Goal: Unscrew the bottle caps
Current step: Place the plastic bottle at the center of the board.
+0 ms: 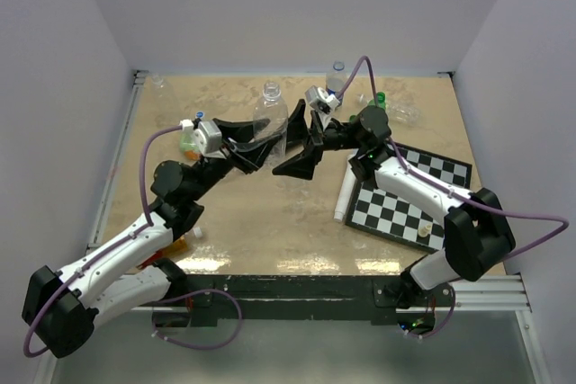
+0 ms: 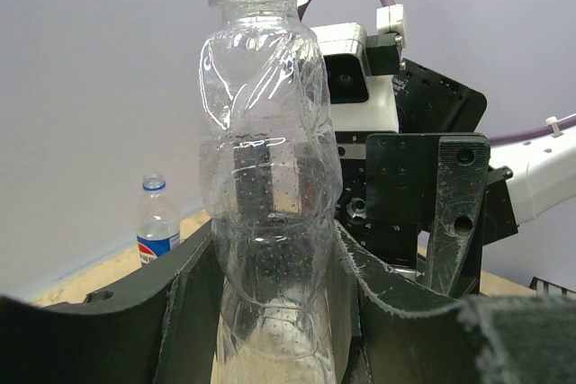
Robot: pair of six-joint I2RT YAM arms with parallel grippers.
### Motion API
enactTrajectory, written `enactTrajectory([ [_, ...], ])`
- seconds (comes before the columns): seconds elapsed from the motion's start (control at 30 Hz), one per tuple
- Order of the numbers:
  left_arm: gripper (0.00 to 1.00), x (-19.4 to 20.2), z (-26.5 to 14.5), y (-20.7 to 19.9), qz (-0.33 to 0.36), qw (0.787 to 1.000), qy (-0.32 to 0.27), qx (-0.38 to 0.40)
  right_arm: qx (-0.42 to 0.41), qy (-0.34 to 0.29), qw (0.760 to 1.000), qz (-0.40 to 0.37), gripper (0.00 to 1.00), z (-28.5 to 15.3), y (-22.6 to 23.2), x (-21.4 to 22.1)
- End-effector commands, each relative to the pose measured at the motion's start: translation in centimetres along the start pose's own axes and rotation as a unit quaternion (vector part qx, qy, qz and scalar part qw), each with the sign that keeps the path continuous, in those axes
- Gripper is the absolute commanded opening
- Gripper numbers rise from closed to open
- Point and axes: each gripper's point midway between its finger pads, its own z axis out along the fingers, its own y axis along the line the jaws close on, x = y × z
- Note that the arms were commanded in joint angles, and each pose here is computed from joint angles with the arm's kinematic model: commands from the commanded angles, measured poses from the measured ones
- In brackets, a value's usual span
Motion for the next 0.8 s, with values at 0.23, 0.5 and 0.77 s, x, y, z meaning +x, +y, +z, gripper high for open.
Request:
enactTrajectory([
  [0.23, 0.00, -2.14, 0.44, -0.85, -0.005, 0.999, -0.050, 0.015, 0.002, -0.021, 1.000, 0.013, 0.88, 0.81, 0.17, -0.55],
  [0.5, 0.00, -2.07, 0.39, -0.78, -0.004, 0.999, -0.049, 0.014, 0.005, -0.019, 1.000, 0.013, 0.88, 0.88, -0.02, -0.44],
  [0.77, 0.00, -1.73, 0.31, -0.81, -0.008, 0.999, -0.044, 0.014, 0.005, -0.020, 1.000, 0.016, 0.80, 0.91, -0.01, -0.54],
])
